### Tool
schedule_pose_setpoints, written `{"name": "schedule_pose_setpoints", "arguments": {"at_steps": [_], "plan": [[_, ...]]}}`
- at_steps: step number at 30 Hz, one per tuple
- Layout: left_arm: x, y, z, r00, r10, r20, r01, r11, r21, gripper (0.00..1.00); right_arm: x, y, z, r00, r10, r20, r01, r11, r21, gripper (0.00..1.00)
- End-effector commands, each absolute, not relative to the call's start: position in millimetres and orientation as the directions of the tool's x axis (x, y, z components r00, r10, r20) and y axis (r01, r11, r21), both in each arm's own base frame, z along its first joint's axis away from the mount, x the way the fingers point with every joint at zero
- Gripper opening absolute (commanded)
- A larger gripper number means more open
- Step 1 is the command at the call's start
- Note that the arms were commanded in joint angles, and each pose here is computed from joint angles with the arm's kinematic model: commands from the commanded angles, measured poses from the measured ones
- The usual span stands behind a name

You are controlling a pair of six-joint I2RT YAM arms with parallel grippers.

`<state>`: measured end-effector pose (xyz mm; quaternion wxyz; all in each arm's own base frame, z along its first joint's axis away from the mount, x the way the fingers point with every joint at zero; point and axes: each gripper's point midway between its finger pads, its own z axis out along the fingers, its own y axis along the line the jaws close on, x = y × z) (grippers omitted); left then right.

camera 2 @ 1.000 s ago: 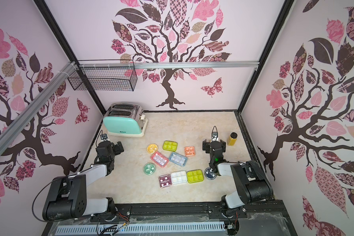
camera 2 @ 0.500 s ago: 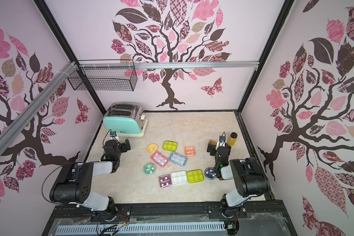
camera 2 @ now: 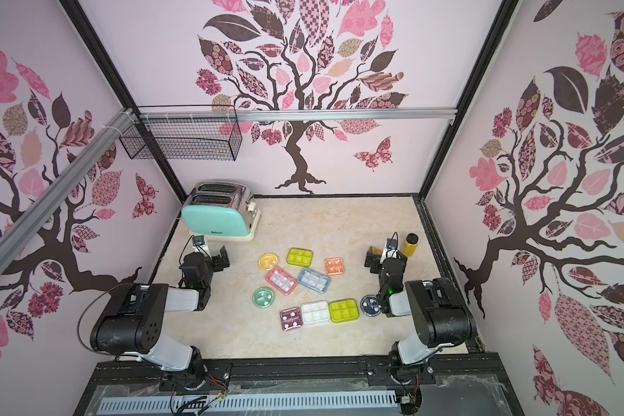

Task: Close pillboxes
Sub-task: Reset both arms

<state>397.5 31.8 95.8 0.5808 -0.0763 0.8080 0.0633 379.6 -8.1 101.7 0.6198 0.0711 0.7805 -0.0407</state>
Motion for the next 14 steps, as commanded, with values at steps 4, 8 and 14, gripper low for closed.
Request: {"name": "schedule_pose_setpoints", "arguments": {"at_steps": [4,8,14], "plan": [[399.4,31.2,102.0,-0.293,-0.040,-0.955,-0.187,0.982,0.016,0.98,383.8,-8.3,112.7,-0.187,0.074,-0.979,0.163,0.986,0.044,0.99],[399.3,31.1,101.6,-0.294,-0.041,-0.955,-0.187,0.982,0.015,0.98,388.0,-8.3,109.5,-0.206,0.085,-0.975,0.154,0.987,0.053,0.99],[399.3,31.3,102.4,-0.292,-0.040,-0.956,-0.188,0.982,0.016,0.98,386.1,-9.2,110.5,-0.201,0.088,-0.976,0.151,0.987,0.058,0.99]]}}
